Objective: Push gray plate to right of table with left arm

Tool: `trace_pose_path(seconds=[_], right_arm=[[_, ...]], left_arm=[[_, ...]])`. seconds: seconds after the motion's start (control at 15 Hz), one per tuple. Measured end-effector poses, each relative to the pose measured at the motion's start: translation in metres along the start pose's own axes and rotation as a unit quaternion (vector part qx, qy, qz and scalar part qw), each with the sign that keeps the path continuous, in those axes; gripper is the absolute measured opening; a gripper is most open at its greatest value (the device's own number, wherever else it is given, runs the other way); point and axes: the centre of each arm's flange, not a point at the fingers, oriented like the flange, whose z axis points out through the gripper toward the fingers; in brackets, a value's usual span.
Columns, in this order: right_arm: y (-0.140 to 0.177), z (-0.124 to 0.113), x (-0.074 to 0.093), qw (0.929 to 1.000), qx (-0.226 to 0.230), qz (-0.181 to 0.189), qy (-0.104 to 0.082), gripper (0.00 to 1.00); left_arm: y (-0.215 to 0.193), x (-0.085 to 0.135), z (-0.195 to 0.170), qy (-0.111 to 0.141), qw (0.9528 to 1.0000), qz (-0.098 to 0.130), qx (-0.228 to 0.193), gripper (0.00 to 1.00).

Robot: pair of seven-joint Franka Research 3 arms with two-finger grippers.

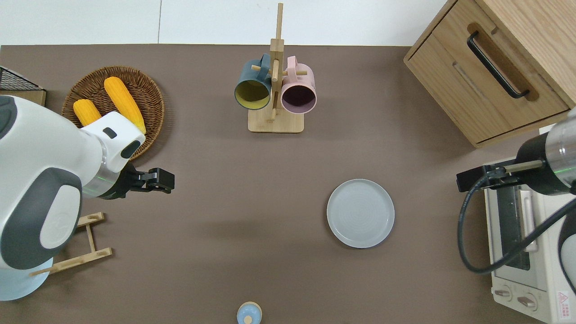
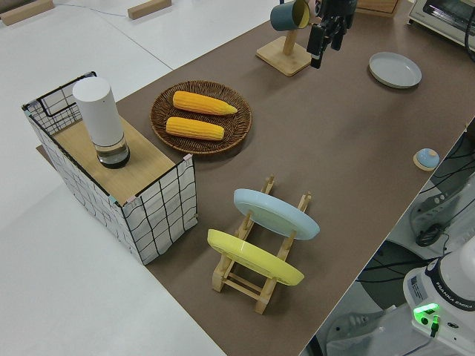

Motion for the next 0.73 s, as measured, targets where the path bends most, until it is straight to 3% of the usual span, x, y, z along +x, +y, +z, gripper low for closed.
trace_pose_path(seconds=[0.27,0.53,0.73], right_arm=[[0.0,0.0,0.0,1.0,0.0,0.0,0.0,0.99],[0.0,0.0,0.0,1.0,0.0,0.0,0.0,0.99],[0.0,0.0,0.0,1.0,0.0,0.0,0.0,0.99]], left_arm=[[-0.05,0.0,-0.04,0.008,0.9996,0.028,0.001,1.0],[-0.091,-0.002,-0.056,0.01,0.9994,0.034,-0.002,1.0],[-0.095,-0.003,-0.061,0.009,0.9993,0.036,-0.002,1.0]])
